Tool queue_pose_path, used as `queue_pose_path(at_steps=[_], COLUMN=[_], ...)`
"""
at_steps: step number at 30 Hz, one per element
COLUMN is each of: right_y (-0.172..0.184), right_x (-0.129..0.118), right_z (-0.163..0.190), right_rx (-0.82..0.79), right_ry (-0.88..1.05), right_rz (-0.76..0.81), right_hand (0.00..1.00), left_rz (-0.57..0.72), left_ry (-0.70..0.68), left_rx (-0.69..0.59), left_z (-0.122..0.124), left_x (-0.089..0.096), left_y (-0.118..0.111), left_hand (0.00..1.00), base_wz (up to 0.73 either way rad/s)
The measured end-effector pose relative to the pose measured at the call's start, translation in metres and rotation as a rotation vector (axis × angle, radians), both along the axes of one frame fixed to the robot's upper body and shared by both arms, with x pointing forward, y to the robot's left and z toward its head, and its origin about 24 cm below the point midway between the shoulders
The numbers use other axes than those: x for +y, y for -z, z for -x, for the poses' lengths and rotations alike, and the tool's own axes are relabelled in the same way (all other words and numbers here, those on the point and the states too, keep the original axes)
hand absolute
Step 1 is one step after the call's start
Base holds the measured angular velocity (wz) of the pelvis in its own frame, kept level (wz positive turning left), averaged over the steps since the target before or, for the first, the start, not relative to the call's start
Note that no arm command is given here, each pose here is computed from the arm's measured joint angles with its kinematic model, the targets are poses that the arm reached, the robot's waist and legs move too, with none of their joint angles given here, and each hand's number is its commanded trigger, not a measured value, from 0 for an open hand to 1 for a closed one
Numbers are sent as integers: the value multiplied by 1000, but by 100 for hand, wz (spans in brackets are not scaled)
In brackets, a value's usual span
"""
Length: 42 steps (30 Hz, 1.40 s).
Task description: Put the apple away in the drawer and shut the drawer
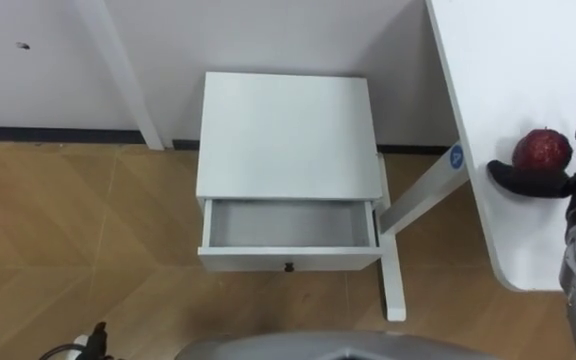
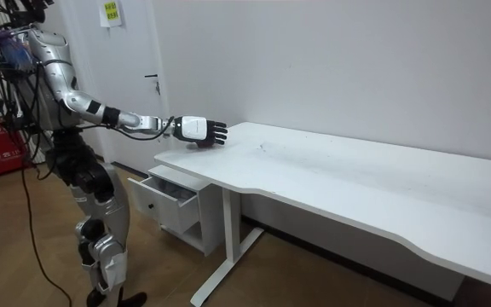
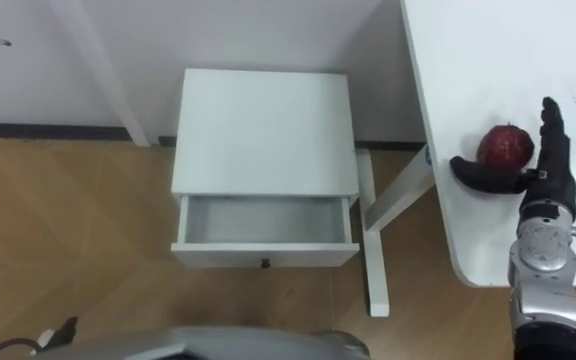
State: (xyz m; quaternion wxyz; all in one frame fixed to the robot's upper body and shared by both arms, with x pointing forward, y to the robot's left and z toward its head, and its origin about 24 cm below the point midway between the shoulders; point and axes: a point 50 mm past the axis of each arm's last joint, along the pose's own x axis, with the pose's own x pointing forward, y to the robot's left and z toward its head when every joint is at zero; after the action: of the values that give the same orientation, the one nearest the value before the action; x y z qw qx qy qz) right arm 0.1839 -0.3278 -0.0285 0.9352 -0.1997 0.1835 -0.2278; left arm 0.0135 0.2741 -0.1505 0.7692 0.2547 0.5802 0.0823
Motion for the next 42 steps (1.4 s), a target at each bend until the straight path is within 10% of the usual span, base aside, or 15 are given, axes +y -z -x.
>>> queue_pose_path(at_steps=[3,4,5,6,33,42], right_y=[1,1,1,1,9,-9], right_x=[0,0,0,0,-8,45], right_z=[0,0,0,1,8,-24], right_rx=[3,4,4,5,57,21], right_ry=[-2,-5,-5,-5,10,-304], right_rz=[-4,-5,-5,-5,47,187], right_hand=[0,22,89,100,100,100], left_rz=[0,0,1,1,5,20], left_ry=[-2,-2,-1,-1,-36,37], left_rx=[2,1,0,-1,-11,-28], left_z=[1,1,0,0,1,-17], left_x=[0,0,0,0,4,-4], left_y=[0,0,0,0,-1,1], left_hand=[0,0,0,0,0,0], base_wz=[0,0,0,0,1,-5])
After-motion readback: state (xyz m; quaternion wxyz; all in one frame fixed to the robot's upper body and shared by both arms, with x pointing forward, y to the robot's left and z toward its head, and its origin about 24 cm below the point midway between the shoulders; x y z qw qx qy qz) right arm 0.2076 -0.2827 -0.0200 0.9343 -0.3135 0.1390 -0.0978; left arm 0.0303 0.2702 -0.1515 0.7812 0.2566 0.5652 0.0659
